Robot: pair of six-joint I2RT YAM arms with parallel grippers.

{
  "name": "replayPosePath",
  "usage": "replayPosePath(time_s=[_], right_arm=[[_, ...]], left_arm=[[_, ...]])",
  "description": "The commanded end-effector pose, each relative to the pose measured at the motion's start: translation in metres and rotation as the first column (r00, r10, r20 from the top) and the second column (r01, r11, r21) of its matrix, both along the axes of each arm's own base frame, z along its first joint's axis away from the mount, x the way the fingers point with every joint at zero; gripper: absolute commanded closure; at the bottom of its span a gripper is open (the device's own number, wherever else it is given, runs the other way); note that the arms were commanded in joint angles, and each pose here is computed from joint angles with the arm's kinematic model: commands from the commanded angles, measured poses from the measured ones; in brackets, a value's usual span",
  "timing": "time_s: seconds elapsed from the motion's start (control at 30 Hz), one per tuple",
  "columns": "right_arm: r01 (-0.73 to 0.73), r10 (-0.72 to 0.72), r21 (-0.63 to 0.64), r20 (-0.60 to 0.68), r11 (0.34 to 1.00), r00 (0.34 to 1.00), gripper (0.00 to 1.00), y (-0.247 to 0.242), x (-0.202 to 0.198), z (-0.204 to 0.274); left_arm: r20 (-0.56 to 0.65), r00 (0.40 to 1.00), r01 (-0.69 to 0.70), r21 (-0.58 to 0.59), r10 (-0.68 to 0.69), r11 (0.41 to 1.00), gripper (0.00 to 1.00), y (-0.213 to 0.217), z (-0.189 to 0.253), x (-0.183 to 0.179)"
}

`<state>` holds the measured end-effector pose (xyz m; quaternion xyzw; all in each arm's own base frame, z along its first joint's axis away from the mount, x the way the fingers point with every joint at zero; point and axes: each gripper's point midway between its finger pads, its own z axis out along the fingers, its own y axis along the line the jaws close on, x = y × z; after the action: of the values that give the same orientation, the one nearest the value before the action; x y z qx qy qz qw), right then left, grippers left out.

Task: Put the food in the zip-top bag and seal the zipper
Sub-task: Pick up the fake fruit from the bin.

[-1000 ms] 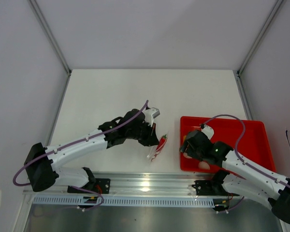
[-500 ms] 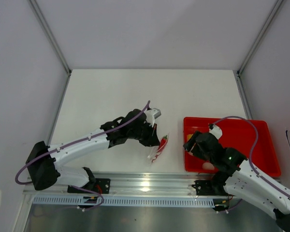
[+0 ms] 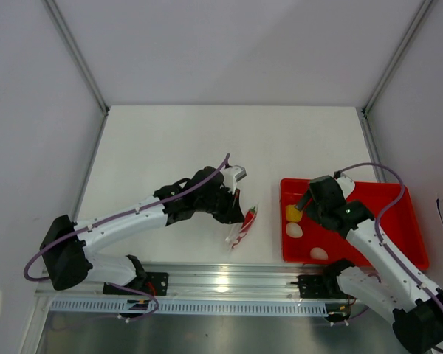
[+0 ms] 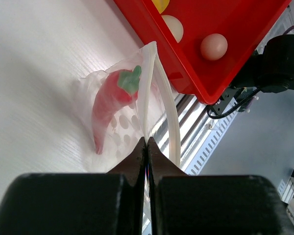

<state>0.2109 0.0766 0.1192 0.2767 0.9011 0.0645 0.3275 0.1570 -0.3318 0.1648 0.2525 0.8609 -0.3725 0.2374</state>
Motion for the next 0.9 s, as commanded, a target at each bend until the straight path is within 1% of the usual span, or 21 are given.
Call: replayPosePath(time_s=[0.0, 0.1, 0.17, 0.2, 0.4, 0.57, 0.67, 0.73, 0.77, 0.87], right_arm=[[-0.053, 0.053, 0.017, 0.005, 0.998, 0.999, 0.22, 0.003, 0.018, -0.002], [-0.083, 0.084, 0.024, -0.044, 0.996, 0.996, 0.19, 0.006, 0.024, -0.022], [-0.112, 0.114, 0.037, -0.050, 0.993, 0.992, 0.18, 0.012, 0.026, -0.030], [-0.128, 0.129, 0.049, -0.028, 0.991, 0.991, 0.18, 0.016, 0.031, -0.031], [-0.132, 0.133, 0.050, -0.032, 0.990, 0.991, 0.16, 0.020, 0.043, -0.042], [-0.135, 0.139, 0.056, -0.060, 0.989, 0.989, 0.17, 0.024, 0.048, -0.059], [-0.131, 0.137, 0.075, -0.070, 0.988, 0.988, 0.18, 0.028, 0.050, -0.067], [-0.139, 0.147, 0.098, -0.075, 0.985, 0.986, 0.22, 0.032, 0.050, -0.075], [-0.137, 0.146, 0.109, -0.078, 0.984, 0.986, 0.26, 0.034, 0.050, -0.077], [-0.137, 0.147, 0.120, -0.078, 0.983, 0.986, 0.29, 0.035, 0.048, -0.082]], left_arm=[[0.036, 0.999, 0.013, -0.069, -0.011, 0.998, 0.99, -0.009, 0.024, 0.004], [0.033, 0.999, 0.016, -0.066, -0.014, 0.998, 0.99, -0.008, 0.022, 0.002], [0.030, 0.999, 0.021, -0.070, -0.019, 0.997, 0.99, -0.008, 0.023, 0.001], [0.029, 0.999, 0.022, -0.070, -0.020, 0.997, 0.99, -0.007, 0.021, 0.000], [0.025, 0.999, 0.038, -0.077, -0.036, 0.996, 0.99, -0.010, 0.021, -0.001], [0.031, 0.999, 0.046, -0.076, -0.043, 0.996, 0.99, -0.012, 0.022, 0.000], [0.028, 0.999, 0.048, -0.079, -0.046, 0.996, 0.99, -0.013, 0.024, 0.000], [0.028, 0.998, 0.050, -0.081, -0.047, 0.996, 1.00, -0.014, 0.024, 0.000], [0.026, 0.998, 0.051, -0.077, -0.050, 0.996, 0.99, -0.014, 0.022, 0.000], [0.028, 0.998, 0.053, -0.075, -0.051, 0.996, 0.99, -0.015, 0.022, 0.001]])
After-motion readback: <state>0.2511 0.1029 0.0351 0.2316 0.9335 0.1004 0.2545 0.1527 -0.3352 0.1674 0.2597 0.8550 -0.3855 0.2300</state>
